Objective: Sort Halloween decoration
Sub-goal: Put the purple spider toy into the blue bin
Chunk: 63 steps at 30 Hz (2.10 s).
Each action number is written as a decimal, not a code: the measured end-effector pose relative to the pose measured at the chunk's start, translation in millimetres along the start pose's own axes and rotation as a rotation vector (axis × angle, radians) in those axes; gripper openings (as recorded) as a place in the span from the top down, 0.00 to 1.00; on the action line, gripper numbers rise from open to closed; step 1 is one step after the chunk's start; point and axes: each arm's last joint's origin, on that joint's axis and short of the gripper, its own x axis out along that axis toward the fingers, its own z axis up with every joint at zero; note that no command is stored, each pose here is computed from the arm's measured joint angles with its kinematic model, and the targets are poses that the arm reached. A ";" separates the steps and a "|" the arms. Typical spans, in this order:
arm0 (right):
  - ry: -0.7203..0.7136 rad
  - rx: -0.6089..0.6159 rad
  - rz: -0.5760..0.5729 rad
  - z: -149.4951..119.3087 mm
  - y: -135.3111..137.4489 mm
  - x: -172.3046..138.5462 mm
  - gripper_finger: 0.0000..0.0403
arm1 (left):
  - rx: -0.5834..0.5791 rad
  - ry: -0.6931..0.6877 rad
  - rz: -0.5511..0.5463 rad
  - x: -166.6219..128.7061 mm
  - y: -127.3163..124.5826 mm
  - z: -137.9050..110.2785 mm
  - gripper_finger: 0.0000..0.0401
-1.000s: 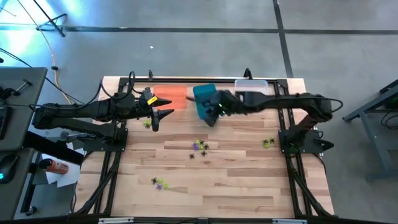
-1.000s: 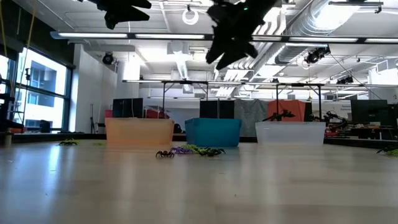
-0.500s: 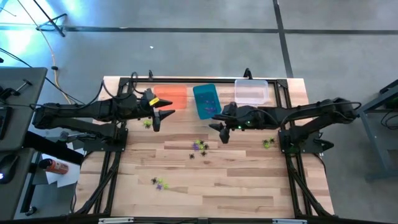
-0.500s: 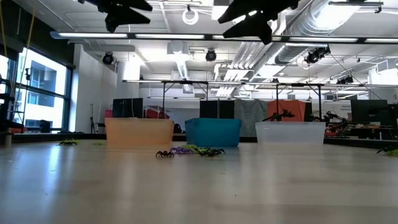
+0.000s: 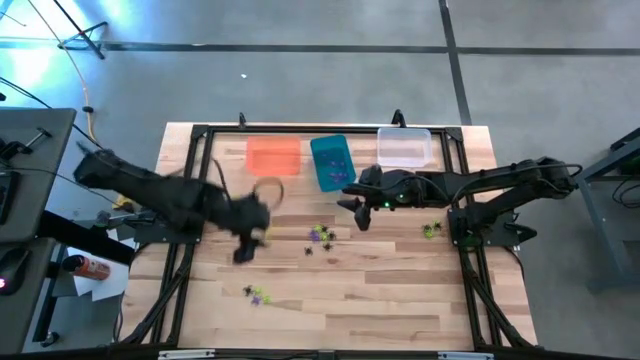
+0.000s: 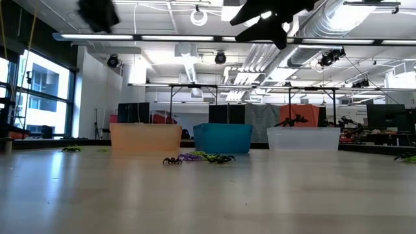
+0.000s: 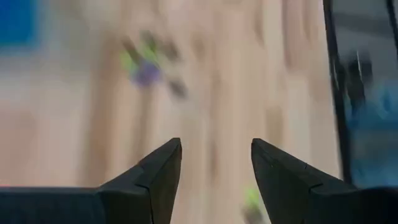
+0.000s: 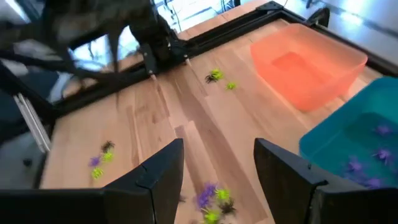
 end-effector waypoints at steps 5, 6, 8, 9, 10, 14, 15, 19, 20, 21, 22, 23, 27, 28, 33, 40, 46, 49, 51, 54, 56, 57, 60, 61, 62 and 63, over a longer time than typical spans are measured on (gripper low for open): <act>-0.021 0.149 0.015 1.5 2.6 -0.4 0.52 | 0.109 0.141 -0.060 19.0 -46.8 -41.9 0.54; -0.025 0.168 0.014 1.4 3.3 -0.6 0.52 | 0.125 0.127 -0.066 23.2 -55.3 -51.0 0.54; -0.035 0.203 -0.003 1.1 3.9 -0.8 0.52 | 0.159 0.066 -0.083 31.3 -71.5 -67.5 0.54; -0.042 0.220 -0.013 1.3 3.6 -0.9 0.52 | 0.193 0.036 -0.075 34.4 -77.6 -75.8 0.54; -0.046 0.237 -0.019 1.4 3.5 -0.9 0.52 | 0.237 0.012 -0.061 38.6 -83.1 -84.1 0.54; -0.075 0.298 -0.058 2.1 2.1 -0.8 0.52 | 0.468 -0.013 0.032 58.1 -98.8 -105.0 0.54; -0.081 0.304 -0.069 2.1 1.8 -0.8 0.52 | 0.508 -0.007 0.035 63.9 -102.9 -107.2 0.54; -0.088 0.313 -0.091 2.0 0.2 -0.3 0.52 | 0.598 0.076 -0.003 88.8 -118.4 -114.0 0.54; -0.088 0.313 -0.091 1.9 0.3 -0.3 0.52 | 0.611 0.092 -0.006 94.6 -121.6 -115.1 0.54; -0.087 0.312 -0.091 1.8 0.3 -0.3 0.52 | 0.617 0.110 0.000 100.2 -123.8 -116.7 0.54; -0.085 0.312 -0.093 1.5 0.1 -0.3 0.52 | 0.613 0.122 0.002 106.5 -126.2 -118.2 0.54; -0.080 0.310 -0.097 1.0 -0.1 -0.3 0.52 | 0.602 0.129 0.004 112.7 -127.9 -120.0 0.54; -0.042 0.290 -0.121 -2.9 -2.0 -0.4 0.52 | 0.500 0.164 0.030 131.4 -129.6 -128.2 0.54; -0.029 0.286 -0.129 -4.2 -2.6 -0.5 0.52 | 0.477 0.176 0.041 134.7 -129.1 -130.4 0.54; 0.041 0.262 -0.175 -11.5 -6.3 -1.1 0.52 | 0.424 0.198 0.052 144.7 -130.5 -136.7 0.54; 0.063 0.254 -0.189 -13.9 -7.5 -1.5 0.52 | 0.434 0.214 0.073 149.8 -129.8 -139.8 0.63; 0.066 0.236 -0.189 -13.9 -7.5 -1.5 0.52 | 0.404 0.223 0.083 150.5 -128.3 -139.9 0.88; 0.066 0.235 -0.189 -14.0 -7.5 -1.4 0.52 | 0.354 0.214 0.084 148.3 -127.9 -138.0 0.98; 0.066 0.235 -0.189 -14.0 -7.5 -1.4 0.52 | 0.319 0.200 0.080 144.6 -127.8 -135.7 0.97; 0.065 0.234 -0.191 -14.0 -7.6 -1.4 0.52 | 0.297 0.201 0.078 137.0 -125.9 -133.5 0.96; 0.065 0.233 -0.192 -14.0 -7.6 -1.4 0.52 | 0.288 0.188 0.062 131.4 -126.4 -130.5 0.97; 0.065 0.226 -0.192 -14.1 -7.7 -1.3 0.52 | 0.286 0.183 0.056 128.7 -126.5 -129.1 0.98; 0.066 0.218 -0.192 -14.0 -7.7 -1.3 0.52 | 0.283 0.190 0.047 124.8 -126.1 -127.9 1.00; 0.066 0.218 -0.192 -14.0 -7.7 -1.3 0.52 | 0.281 0.186 0.042 123.4 -126.2 -127.2 1.00; 0.066 0.218 -0.192 -14.0 -7.7 -1.3 0.52 | 0.278 0.183 0.034 122.0 -126.5 -126.4 1.00; 0.066 0.218 -0.192 -14.0 -7.7 -1.3 0.52 | 0.276 0.182 0.026 120.5 -126.8 -125.6 1.00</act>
